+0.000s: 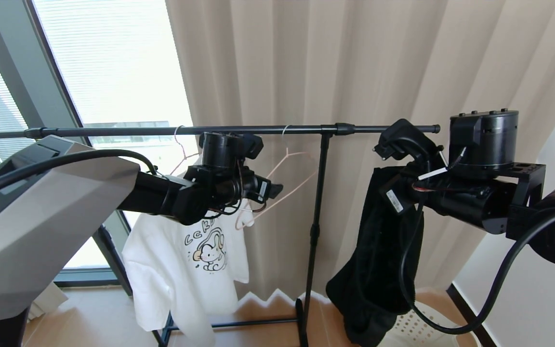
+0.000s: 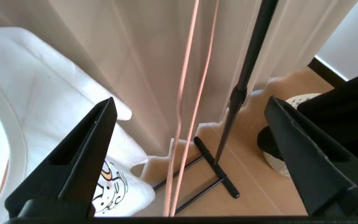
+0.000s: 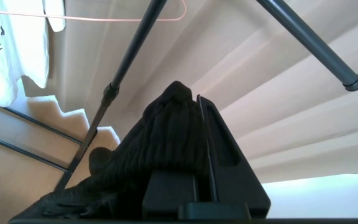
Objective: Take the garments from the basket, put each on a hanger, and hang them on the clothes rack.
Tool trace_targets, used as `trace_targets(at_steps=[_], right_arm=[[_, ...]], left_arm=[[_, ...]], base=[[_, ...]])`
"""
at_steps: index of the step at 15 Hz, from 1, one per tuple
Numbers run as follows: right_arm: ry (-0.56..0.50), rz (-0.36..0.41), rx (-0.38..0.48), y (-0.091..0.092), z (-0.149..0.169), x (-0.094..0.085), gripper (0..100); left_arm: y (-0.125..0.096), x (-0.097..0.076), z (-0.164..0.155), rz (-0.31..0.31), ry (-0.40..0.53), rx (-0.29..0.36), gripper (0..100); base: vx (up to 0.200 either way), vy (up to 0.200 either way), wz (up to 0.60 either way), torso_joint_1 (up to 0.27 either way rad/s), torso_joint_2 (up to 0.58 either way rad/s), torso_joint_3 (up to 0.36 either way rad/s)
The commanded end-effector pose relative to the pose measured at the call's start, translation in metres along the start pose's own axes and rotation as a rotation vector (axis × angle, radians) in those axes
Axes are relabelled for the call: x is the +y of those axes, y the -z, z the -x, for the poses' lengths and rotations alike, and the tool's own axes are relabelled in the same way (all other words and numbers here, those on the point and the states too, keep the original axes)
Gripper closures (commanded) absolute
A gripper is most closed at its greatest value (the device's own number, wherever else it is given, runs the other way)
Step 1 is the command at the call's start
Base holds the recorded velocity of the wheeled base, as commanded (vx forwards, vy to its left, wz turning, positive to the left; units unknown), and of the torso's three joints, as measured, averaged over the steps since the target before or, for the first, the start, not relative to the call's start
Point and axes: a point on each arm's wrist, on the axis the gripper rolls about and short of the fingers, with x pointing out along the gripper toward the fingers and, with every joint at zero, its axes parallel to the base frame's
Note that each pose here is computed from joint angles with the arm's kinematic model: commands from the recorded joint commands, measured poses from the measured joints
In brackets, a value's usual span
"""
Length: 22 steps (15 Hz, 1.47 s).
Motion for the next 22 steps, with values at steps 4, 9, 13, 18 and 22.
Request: trace_targets(at_steps=[4, 9, 13, 18, 22], right_arm=[[-0.003, 0.002, 0.003, 0.001, -0.001, 0.001, 100], [-0.003, 0.002, 0.003, 0.001, -0.001, 0.001, 100], [-0.005, 0.005, 0.013, 0.003, -0.004, 0.003, 100], [-0.007, 0.006, 0.017, 0.004, -0.005, 0.004, 100], [-0.011, 0.009, 0.022, 0.005, -0.007, 0.005, 100]], left_arm=[[0.022, 0.000, -0.028, 0.010, 0.010, 0.036, 0], [0.031, -0.003, -0.046, 0.014, 0.006, 0.042, 0], [0.033, -0.005, -0.055, 0.034, 0.007, 0.034, 0], [0.039, -0.005, -0.060, 0.036, 0.009, 0.044, 0], [0.040, -0.005, -0.061, 0.036, 0.009, 0.044, 100]], base=[[0.000, 0.000, 0.00, 0.000, 0.00, 0.000], [0.000, 0.000, 0.00, 0.000, 0.00, 0.000], [0.000, 0.000, 0.00, 0.000, 0.00, 0.000], [0.000, 0.000, 0.00, 0.000, 0.00, 0.000], [0.000, 0.000, 0.00, 0.000, 0.00, 0.000]])
